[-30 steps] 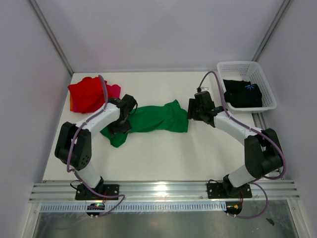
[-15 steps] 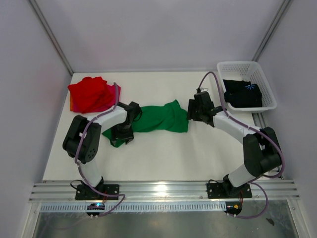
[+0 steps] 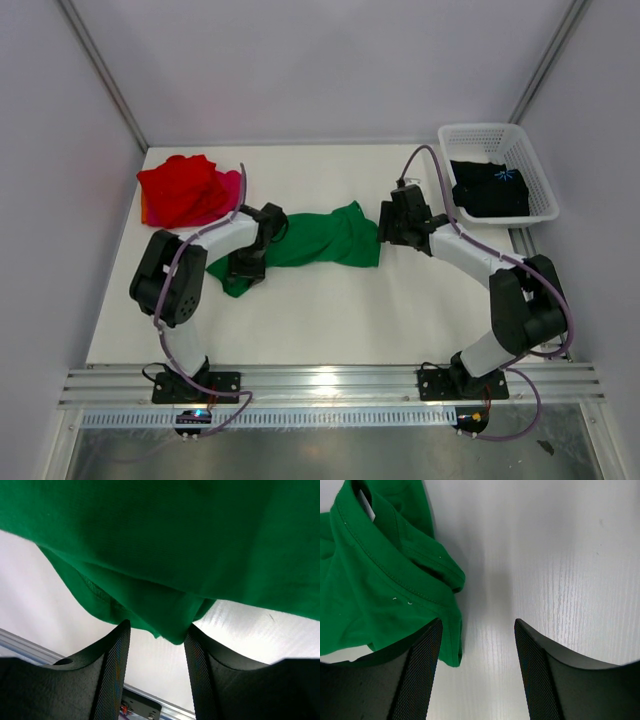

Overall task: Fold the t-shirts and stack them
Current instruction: Flatten out the tshirt

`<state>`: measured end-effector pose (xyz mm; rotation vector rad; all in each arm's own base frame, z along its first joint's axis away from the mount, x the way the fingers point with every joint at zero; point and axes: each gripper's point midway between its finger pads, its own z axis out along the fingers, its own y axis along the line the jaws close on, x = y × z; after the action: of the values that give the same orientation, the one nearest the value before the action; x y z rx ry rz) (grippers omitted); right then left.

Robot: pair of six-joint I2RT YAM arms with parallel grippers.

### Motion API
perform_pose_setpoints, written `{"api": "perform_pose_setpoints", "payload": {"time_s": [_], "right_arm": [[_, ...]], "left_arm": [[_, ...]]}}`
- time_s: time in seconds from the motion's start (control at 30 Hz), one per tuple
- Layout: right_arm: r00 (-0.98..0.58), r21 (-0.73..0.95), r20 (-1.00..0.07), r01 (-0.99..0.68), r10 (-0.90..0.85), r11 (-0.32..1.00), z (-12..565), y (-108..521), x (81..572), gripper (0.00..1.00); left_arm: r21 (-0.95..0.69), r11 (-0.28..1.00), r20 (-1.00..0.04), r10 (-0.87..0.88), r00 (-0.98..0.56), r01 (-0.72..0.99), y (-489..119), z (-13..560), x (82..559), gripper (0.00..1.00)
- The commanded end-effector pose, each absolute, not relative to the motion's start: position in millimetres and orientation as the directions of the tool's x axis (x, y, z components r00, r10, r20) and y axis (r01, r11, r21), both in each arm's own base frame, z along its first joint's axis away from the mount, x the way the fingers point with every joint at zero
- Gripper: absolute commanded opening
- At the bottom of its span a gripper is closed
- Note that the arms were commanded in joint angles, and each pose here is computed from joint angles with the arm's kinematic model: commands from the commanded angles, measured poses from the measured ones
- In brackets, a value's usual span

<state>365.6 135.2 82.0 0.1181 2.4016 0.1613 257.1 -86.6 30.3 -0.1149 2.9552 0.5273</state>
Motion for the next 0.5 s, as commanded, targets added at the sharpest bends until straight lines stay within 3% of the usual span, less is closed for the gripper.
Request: {"api": "perform_pose_setpoints", "payload": {"time_s": [0.0,0.1,0.2,0.23,0.3,0.47], "right_arm": [[-0.719,0.139,-0.684,0.041,0.126,0.989,88,137,373,0.64],[-0.72,0.139,-0.683,0.041,0.125,0.99,89,137,375,0.64],[-0.723,0.138,-0.679,0.039,0.123,0.99,87,138,375,0.64],[-0.725,0.138,-0.678,0.039,0.124,0.99,86,138,375,0.64],[-0.728,0.136,-0.675,0.039,0.121,0.99,84,138,374,0.64],[-0.73,0.133,-0.672,0.044,0.122,0.99,81,136,372,0.64]], "left_arm": [[0.401,0.914,-0.161,0.006,-0.987,-0.06,-75,30,263,0.49],[0.422,0.905,-0.153,0.022,-0.988,-0.045,-70,30,261,0.48],[0.422,0.906,-0.147,0.025,-0.989,-0.039,-70,27,259,0.34],[0.418,0.908,-0.141,0.024,-0.99,-0.037,-70,25,258,0.18],[0.415,0.908,-0.142,0.01,-0.99,-0.05,-71,23,257,0.0],[0.389,0.919,-0.136,-0.008,-0.991,-0.06,-76,19,254,0.0]]}}
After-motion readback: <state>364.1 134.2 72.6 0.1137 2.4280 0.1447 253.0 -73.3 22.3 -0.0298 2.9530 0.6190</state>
